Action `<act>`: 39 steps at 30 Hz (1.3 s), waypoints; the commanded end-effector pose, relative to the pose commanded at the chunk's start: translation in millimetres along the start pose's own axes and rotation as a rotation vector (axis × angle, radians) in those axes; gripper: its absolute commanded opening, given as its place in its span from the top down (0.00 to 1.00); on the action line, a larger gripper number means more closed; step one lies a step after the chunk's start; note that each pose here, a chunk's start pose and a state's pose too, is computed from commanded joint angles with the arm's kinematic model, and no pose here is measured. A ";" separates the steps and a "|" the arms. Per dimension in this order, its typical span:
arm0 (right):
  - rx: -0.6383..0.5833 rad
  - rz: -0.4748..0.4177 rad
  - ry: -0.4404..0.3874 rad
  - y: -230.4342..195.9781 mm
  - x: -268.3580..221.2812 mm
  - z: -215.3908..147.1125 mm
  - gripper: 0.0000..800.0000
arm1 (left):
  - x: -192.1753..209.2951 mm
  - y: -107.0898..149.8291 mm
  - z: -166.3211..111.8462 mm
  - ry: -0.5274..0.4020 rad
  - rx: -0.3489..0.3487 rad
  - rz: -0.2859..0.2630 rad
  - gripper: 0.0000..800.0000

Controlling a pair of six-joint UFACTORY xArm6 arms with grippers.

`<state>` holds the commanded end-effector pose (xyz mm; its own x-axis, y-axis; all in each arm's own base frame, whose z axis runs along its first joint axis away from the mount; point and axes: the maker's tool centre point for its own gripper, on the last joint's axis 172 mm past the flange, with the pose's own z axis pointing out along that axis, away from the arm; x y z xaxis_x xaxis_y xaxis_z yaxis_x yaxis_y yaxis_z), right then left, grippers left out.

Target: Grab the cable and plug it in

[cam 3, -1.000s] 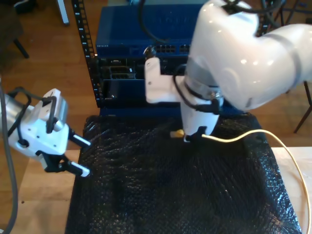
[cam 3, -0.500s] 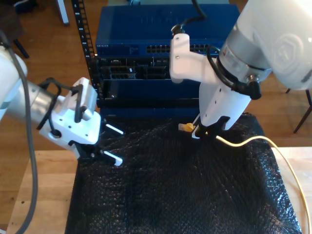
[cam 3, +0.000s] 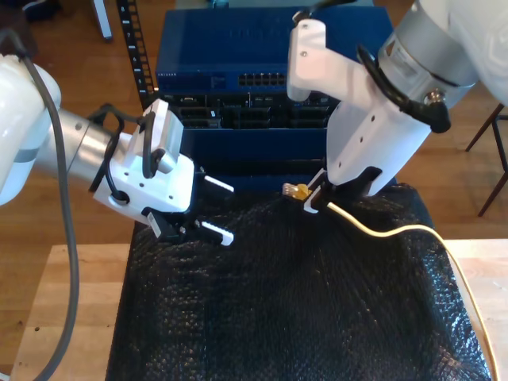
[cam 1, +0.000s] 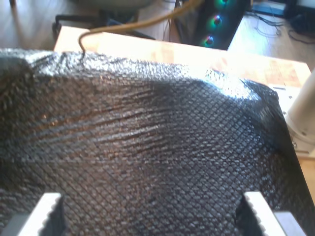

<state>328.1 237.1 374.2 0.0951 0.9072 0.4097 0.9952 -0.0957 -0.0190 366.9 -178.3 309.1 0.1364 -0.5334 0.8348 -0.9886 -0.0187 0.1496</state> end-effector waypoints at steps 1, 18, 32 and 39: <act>-0.001 0.002 0.001 1.2 -0.5 0.1 0.99 | 2.7 1.7 1.3 -0.003 -0.003 0.008 0.00; -0.008 -0.034 0.006 3.2 -0.5 -3.1 0.99 | 34.4 24.9 21.0 -0.018 -0.048 0.100 0.00; -0.020 -0.038 0.014 5.5 3.5 -9.5 0.99 | 35.2 26.1 20.6 -0.018 -0.048 0.102 0.00; -0.019 -0.037 0.013 5.3 3.1 -8.9 0.99 | 36.6 27.3 19.3 -0.017 -0.044 0.108 0.00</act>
<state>333.6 235.7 383.4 0.0573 0.9049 0.4217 0.9975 -0.0696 0.0138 343.7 -214.6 333.5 0.0275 -0.5447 0.8381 -0.9936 0.0771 0.0827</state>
